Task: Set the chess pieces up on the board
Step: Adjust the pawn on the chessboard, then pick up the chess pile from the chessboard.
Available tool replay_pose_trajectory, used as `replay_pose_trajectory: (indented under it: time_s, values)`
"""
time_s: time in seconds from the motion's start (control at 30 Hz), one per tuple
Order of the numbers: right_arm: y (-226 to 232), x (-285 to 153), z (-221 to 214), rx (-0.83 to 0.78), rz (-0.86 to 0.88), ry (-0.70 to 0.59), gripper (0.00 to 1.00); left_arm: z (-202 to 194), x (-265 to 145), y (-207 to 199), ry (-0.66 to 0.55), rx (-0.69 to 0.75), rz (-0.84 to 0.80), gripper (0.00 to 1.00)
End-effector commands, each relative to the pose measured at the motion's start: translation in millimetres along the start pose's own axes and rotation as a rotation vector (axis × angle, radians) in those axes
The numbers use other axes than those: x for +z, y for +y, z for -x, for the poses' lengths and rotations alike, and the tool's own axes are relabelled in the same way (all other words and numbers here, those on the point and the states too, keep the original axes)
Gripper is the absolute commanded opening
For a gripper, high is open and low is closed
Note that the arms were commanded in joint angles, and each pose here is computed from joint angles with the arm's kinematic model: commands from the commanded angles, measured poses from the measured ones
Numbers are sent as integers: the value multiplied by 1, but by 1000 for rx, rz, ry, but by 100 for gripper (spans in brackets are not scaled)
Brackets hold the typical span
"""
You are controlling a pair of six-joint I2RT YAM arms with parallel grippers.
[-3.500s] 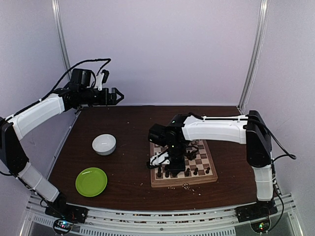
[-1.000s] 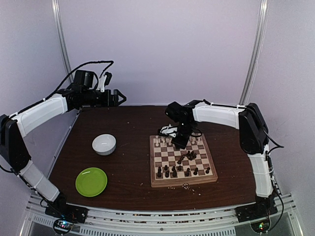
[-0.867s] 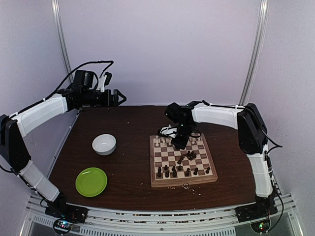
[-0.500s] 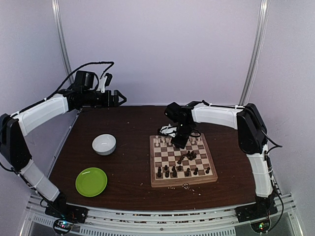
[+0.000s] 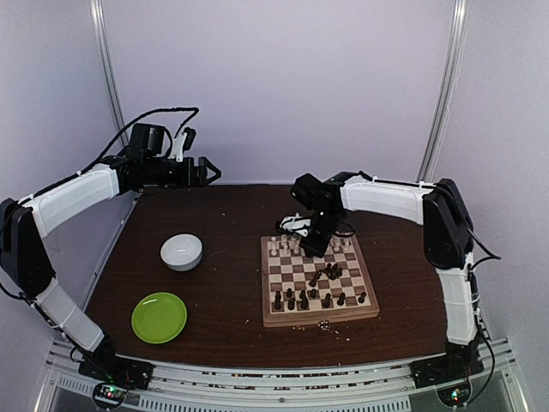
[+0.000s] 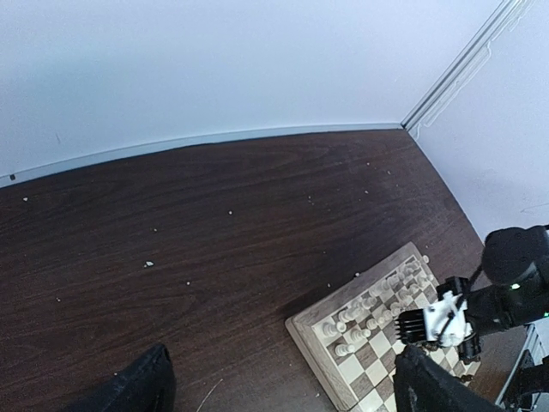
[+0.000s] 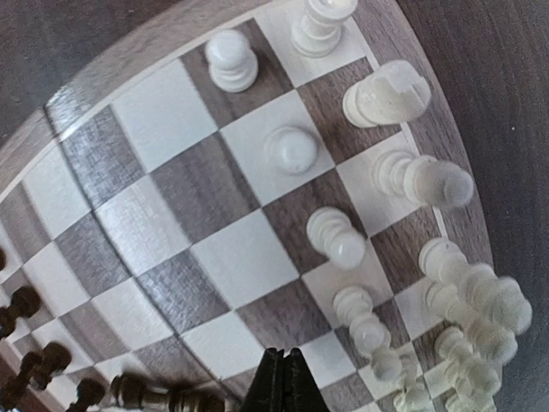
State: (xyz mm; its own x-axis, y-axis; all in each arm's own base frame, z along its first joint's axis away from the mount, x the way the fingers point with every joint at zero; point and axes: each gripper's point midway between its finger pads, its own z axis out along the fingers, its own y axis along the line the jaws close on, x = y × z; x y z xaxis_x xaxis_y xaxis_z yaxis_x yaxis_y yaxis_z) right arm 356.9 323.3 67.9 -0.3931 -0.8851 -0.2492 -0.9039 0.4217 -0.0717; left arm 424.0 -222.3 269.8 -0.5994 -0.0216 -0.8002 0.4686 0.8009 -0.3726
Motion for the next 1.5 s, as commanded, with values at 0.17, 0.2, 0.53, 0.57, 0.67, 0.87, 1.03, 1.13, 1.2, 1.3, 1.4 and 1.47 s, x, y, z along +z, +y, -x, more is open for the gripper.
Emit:
replay_pose_trajectory:
  time_s: [0.17, 0.2, 0.53, 0.57, 0.67, 0.87, 1.03, 1.13, 1.2, 1.3, 1.4, 1.47]
  values:
    - [13, -51, -40, 4, 20, 9, 15, 9, 1, 1, -36, 0, -14, 91]
    - [14, -50, -47, 8, 23, 24, 19, 9, 1, 1, -36, 0, -14, 91]
    - [17, -36, -75, 43, 45, 79, 28, 7, 4, 1, -28, -5, -21, 91]
    - [16, -35, -75, 45, 41, 79, 28, 6, 4, 1, -26, -6, -21, 91]
    - [13, -34, -74, 50, 34, 80, 28, 6, 5, 2, -25, -8, -22, 90]
    - [11, -26, -76, 52, 27, 106, 27, 6, 5, 0, -24, -9, -29, 90]
    - [9, -22, -77, 58, 29, 112, 20, 6, 4, 0, -25, -8, -32, 90]
    - [8, -20, -77, 61, 31, 114, 14, 6, 5, 0, -24, -9, -33, 90]
    - [8, -20, -77, 60, 33, 115, 10, 6, 5, 0, -24, -9, -33, 90]
    - [9, -21, -75, 60, 37, 109, 6, 5, 5, -1, -23, -10, -35, 90]
    - [10, -24, -75, 59, 40, 103, 3, 4, 7, 0, -19, -13, -37, 90]
    - [10, -25, -75, 58, 39, 102, 4, 4, 7, 0, -18, -15, -38, 90]
